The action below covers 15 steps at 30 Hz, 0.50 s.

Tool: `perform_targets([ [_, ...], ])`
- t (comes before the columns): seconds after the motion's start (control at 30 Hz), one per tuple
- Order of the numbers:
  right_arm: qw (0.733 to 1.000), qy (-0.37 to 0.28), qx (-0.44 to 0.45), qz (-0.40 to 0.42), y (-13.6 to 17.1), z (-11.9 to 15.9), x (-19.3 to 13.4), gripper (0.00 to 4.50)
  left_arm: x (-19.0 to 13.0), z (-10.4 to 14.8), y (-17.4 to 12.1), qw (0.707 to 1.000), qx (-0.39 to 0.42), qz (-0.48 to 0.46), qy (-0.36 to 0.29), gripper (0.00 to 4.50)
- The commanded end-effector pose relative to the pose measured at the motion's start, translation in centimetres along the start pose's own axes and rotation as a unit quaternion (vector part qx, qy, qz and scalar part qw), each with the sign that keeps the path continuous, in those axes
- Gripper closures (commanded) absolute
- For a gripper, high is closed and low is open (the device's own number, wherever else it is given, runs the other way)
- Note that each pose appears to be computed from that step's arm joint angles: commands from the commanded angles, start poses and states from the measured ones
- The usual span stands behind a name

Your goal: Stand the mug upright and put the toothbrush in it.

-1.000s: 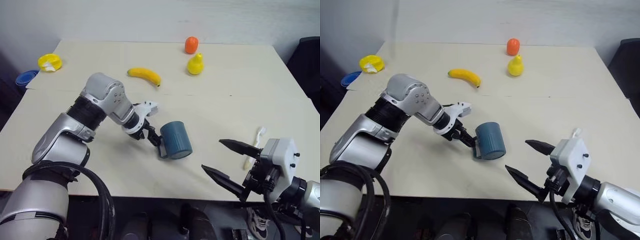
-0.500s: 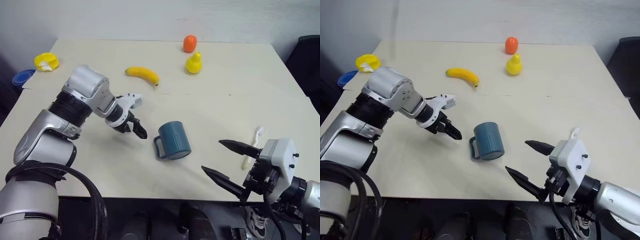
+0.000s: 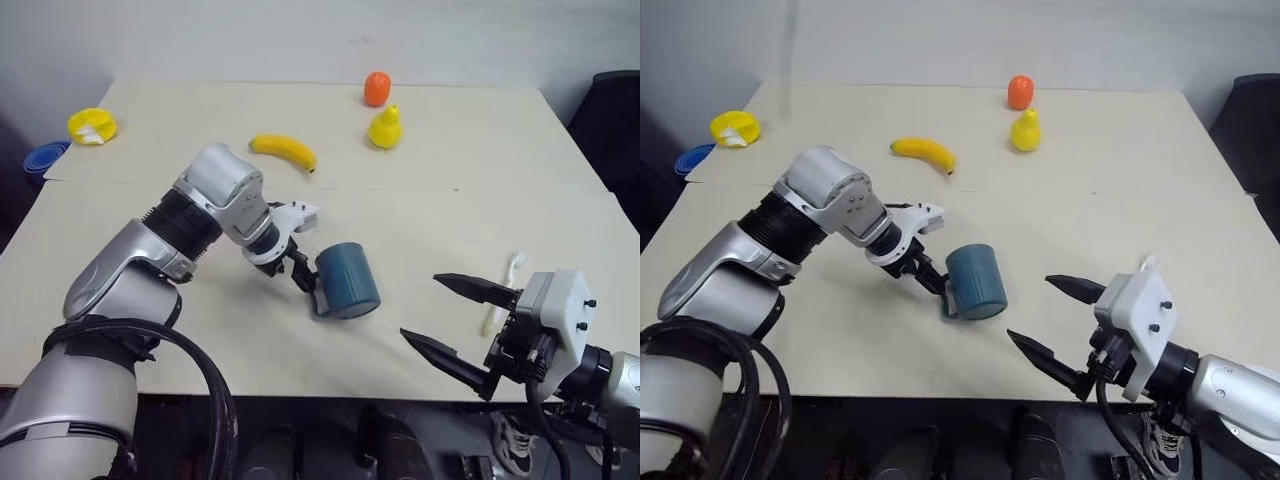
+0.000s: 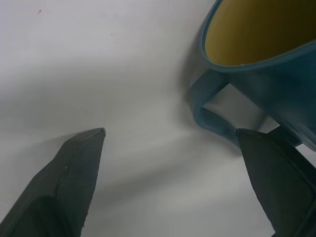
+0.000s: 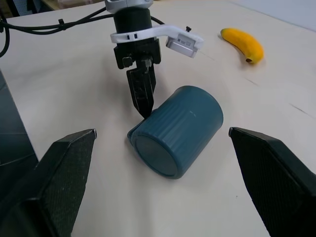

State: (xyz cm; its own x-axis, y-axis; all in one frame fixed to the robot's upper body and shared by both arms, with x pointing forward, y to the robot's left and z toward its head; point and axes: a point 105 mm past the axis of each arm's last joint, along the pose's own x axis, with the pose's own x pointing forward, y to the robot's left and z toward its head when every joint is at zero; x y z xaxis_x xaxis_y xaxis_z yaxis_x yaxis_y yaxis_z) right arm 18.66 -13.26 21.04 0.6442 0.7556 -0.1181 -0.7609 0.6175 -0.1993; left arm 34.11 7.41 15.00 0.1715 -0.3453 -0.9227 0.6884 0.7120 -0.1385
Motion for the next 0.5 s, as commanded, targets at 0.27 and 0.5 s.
perform_targets([
  [0.27,1.000,-0.012,-0.002,-0.010,0.3,0.6,0.0,0.00,2.5,-0.1,-1.3,1.000,-0.007,-0.013,0.016,0.40],
  [0.5,1.000,-0.013,0.003,-0.011,0.4,0.7,0.1,0.00,3.5,-0.9,-1.5,0.999,0.001,-0.015,0.037,1.78],
])
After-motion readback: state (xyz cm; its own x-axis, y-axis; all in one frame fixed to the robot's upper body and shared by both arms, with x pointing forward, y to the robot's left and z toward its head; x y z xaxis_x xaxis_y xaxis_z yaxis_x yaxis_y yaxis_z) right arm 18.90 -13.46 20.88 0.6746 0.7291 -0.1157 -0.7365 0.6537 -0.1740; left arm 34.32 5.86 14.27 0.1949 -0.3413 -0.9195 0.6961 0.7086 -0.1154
